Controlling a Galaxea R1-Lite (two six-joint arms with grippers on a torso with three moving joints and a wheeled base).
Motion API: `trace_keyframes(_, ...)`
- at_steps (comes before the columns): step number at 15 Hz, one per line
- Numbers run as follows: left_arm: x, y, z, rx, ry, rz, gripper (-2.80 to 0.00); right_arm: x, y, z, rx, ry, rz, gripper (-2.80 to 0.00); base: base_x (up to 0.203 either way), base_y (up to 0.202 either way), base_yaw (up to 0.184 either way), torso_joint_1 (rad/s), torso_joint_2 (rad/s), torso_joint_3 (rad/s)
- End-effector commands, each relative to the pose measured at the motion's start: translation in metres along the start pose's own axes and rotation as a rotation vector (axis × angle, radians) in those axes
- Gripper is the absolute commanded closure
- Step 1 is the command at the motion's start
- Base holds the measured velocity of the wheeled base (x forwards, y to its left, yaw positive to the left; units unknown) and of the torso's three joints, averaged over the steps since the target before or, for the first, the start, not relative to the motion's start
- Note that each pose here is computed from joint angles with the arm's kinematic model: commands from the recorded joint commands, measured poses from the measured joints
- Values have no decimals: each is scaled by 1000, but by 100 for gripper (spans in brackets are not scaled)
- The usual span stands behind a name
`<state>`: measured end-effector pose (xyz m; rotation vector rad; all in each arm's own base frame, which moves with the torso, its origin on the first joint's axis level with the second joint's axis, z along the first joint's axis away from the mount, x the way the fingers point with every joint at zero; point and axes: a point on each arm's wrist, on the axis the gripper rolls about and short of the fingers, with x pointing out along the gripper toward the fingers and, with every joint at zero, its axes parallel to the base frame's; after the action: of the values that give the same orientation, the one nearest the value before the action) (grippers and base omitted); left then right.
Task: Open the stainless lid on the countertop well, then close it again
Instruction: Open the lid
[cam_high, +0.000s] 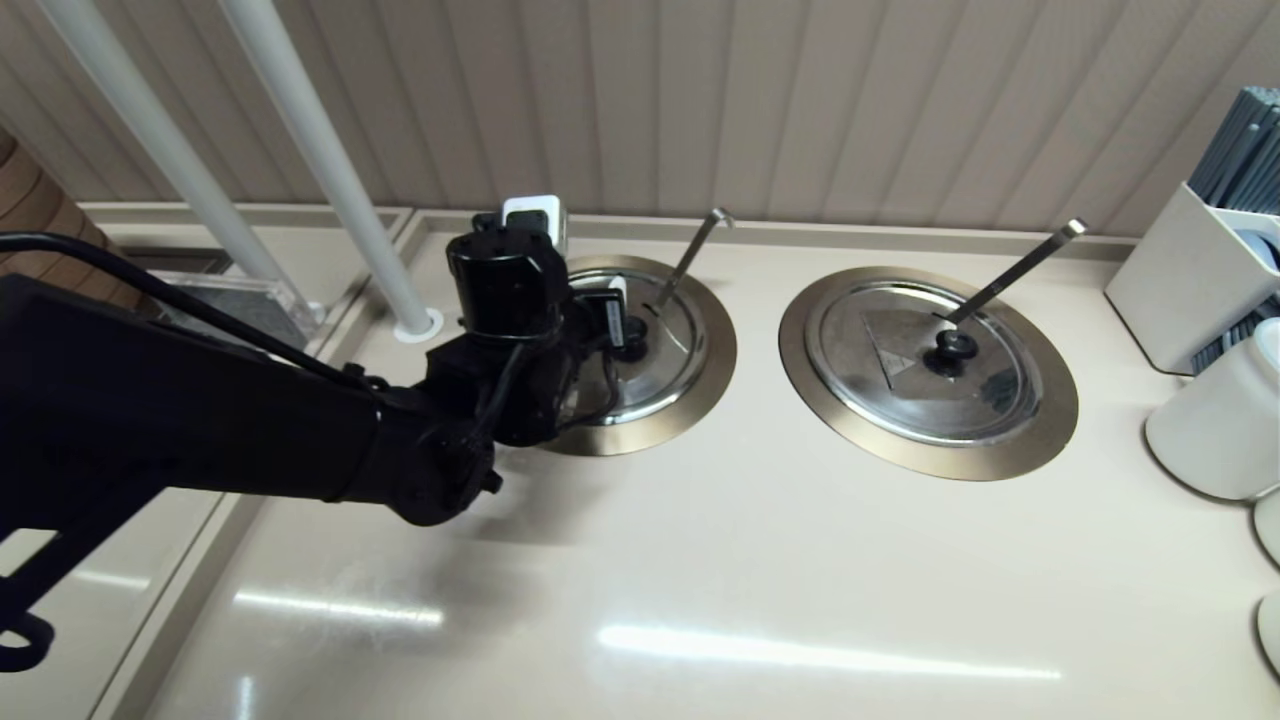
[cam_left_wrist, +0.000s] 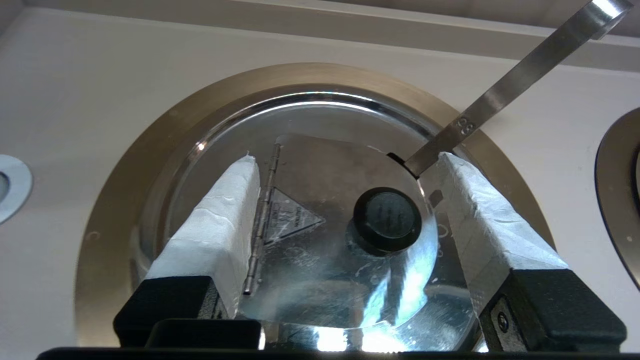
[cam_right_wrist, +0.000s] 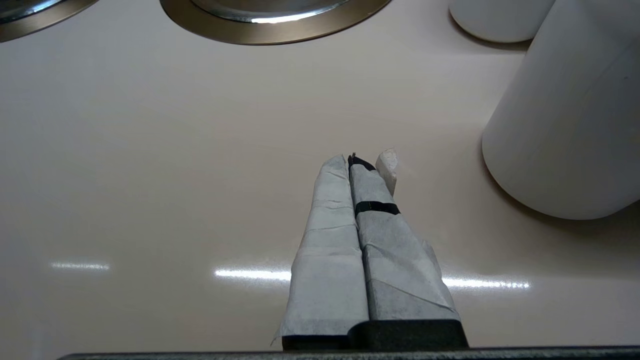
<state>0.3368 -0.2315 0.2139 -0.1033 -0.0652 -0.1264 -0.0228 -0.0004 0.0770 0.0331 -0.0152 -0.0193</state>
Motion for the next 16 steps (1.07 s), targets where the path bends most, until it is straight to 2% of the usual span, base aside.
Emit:
trace_keyframes(1, 8, -12, -24, 0, 0, -2, -280, 0, 0, -1, 1, 4, -1, 0, 0, 0, 0, 0, 0, 0)
trace_keyframes(3, 13, -17, -39, 9, 18, 2, -280, 0, 0, -1, 1, 4, -1, 0, 0, 0, 0, 0, 0, 0)
trace_keyframes(10, 28, -23, -63, -20, 39, 4, -280, 0, 0, -1, 1, 4, -1, 0, 0, 0, 0, 0, 0, 0)
trace_keyframes(13, 34, -24, -64, -53, -11, 5, -280, 0, 0, -1, 1, 4, -1, 0, 0, 0, 0, 0, 0, 0)
trace_keyframes(16, 38, -24, -72, -47, -10, 10, -280, 0, 0, -1, 1, 4, -1, 0, 0, 0, 0, 0, 0, 0)
